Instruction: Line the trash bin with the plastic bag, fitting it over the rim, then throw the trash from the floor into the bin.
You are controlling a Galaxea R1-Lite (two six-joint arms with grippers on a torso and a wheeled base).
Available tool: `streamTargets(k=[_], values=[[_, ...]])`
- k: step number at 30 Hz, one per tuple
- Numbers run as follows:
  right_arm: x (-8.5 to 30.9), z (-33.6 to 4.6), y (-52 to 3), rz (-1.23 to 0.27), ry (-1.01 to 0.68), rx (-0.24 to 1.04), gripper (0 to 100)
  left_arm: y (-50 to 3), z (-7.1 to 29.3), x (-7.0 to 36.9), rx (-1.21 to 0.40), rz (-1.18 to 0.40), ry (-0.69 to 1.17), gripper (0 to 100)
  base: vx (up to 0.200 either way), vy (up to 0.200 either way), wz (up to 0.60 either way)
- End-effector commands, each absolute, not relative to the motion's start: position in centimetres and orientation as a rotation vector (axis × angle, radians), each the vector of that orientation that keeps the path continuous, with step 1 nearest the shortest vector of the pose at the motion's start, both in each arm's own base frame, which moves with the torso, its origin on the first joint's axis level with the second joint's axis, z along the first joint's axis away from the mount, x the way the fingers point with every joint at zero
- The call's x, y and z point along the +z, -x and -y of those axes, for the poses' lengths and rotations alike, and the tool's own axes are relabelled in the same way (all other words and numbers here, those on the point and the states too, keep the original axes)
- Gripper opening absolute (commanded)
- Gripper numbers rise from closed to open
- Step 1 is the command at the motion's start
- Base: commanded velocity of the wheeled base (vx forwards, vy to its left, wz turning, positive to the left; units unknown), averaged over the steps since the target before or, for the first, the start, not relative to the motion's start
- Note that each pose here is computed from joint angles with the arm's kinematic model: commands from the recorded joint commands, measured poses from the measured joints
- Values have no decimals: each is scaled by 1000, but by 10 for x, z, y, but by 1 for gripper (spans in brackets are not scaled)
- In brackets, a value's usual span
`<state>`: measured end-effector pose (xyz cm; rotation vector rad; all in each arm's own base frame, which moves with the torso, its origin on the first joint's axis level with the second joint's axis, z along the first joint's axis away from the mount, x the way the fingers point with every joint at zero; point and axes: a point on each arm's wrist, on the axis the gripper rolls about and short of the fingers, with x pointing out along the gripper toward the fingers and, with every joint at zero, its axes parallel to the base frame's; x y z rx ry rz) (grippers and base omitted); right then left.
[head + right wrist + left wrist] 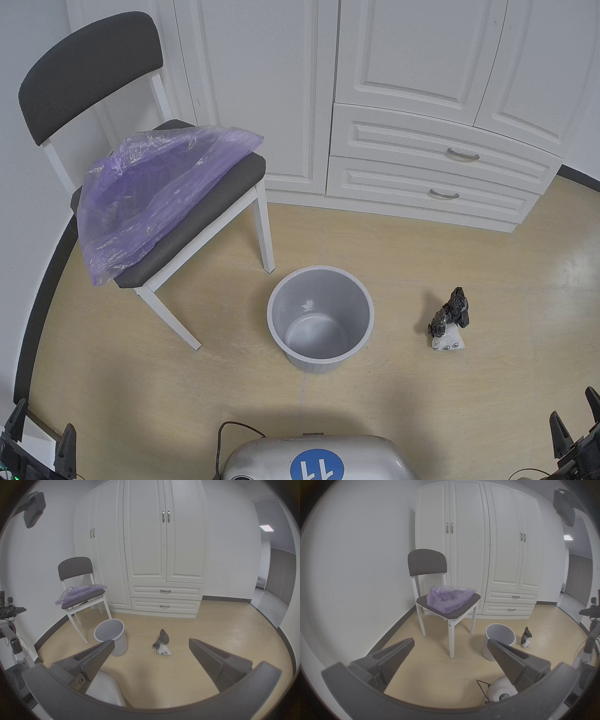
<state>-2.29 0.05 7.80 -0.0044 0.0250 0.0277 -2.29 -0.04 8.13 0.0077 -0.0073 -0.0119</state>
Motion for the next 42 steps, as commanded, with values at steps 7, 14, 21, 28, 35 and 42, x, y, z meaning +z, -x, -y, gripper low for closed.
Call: streamTargets(k=[7,14,21,28,35,42], values=[[73,-1,23,-28,6,29,100,23,0,76,-11,6,-8,100,0,0,0],[73,-1,23,-27,9,28,100,23,0,76,-12,6,-8,100,0,0,0],[73,-1,23,-27,10,28,100,23,0,76,-11,6,-8,100,0,0,0],[72,-1,23,-29,26,30,100,23,0,76,-12,6,-8,100,0,0,0],[72,-1,23,-29,29,33,100,23,0,76,-12,6,-8,100,0,0,0],[72,-1,23,-29,21,29,100,23,1,76,-15,8,-25,100,0,0,0]])
